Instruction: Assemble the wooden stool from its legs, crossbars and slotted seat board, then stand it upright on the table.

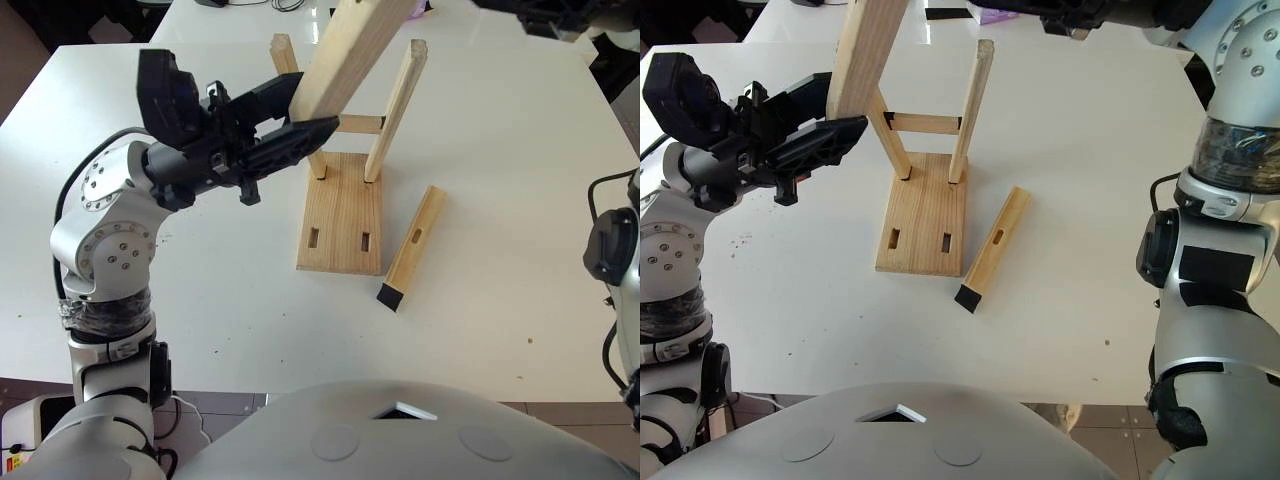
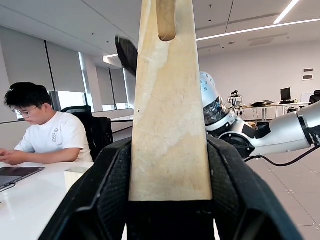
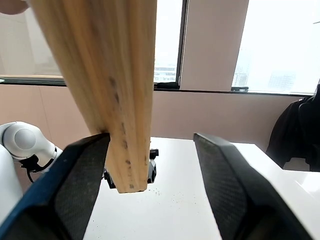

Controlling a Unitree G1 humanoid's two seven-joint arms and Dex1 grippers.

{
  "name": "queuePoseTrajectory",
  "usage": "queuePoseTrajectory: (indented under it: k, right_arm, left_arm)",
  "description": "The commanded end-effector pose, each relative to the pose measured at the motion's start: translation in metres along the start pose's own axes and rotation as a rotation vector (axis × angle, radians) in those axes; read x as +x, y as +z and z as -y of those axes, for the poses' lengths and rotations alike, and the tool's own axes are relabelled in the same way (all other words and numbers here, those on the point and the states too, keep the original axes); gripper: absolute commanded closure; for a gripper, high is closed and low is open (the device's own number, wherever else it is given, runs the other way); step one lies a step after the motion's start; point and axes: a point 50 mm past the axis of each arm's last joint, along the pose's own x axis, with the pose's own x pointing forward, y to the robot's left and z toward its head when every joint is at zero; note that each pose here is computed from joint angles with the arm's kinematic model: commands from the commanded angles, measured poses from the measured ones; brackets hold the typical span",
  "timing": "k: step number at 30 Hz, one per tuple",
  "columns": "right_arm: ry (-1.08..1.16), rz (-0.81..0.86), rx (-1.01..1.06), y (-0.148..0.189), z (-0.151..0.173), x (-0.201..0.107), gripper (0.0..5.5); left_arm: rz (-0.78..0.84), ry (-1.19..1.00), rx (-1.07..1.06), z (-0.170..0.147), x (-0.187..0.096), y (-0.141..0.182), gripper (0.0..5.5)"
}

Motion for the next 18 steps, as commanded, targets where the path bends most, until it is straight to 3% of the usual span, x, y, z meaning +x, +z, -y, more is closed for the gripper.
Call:
queuePoseTrajectory:
  k: [1, 11, 18]
  right_arm:
    - [0.072, -0.014, -0.009, 0.012, -0.008, 0.003, 2.4]
    - [0.122, -0.092, -0.049, 0.009, -0.021, 0.005, 2.4]
    - [0.118, -0.023, -0.007, 0.019, -0.022, 0.011, 2.4]
  left_arm:
    - [-0.032, -0.014, -0.007, 0.003, -0.001, -0.004, 3.5]
    - [-0.037, -0.017, -0.01, 0.002, -0.003, -0.005, 3.5]
    - [-0.055, -0.029, -0.031, 0.004, -0.002, -0.013, 3.5]
